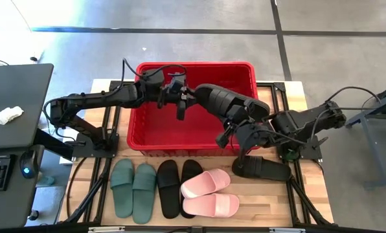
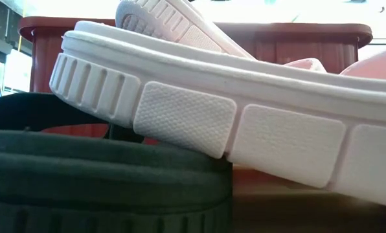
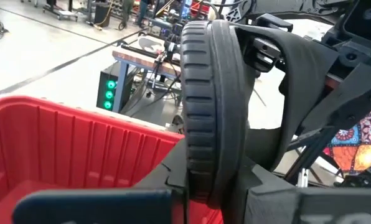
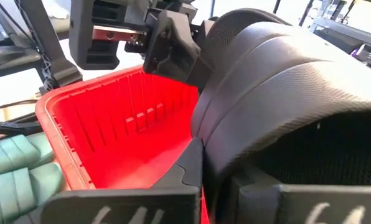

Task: Pick and place slides into bin
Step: Put the black slipper into the red bin

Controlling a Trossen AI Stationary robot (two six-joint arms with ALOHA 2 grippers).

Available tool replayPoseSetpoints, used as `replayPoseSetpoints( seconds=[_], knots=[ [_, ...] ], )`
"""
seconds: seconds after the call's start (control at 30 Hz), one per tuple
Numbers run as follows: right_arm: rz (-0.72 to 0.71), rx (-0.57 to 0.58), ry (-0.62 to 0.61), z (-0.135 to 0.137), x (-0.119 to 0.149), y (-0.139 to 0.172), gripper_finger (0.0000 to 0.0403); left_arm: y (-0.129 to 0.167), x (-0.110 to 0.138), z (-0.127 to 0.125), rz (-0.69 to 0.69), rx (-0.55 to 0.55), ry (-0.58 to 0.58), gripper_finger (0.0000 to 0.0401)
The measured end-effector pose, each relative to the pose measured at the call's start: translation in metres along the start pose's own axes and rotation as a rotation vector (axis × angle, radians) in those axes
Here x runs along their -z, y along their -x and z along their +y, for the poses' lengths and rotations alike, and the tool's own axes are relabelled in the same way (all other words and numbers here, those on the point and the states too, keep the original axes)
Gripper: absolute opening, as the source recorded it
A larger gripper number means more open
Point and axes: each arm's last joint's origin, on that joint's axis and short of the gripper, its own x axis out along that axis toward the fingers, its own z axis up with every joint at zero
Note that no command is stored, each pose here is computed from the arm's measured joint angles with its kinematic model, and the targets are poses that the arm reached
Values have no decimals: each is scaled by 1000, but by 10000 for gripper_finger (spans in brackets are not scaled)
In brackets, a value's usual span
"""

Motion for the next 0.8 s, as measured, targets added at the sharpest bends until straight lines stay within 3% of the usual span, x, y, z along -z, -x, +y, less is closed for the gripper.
replayPoseSetpoints(
  seconds=[0.23,0.57,0.8],
  knots=[
    [43,-32,34,-1,3,1,33,8,-4,1,4,-20,-18,46],
    [68,-57,51,-11,2,10,159,33,-16,12,12,-86,-30,34],
    [37,-113,16,-33,-6,39,204,57,-24,18,151,-151,-37,34]
  ],
)
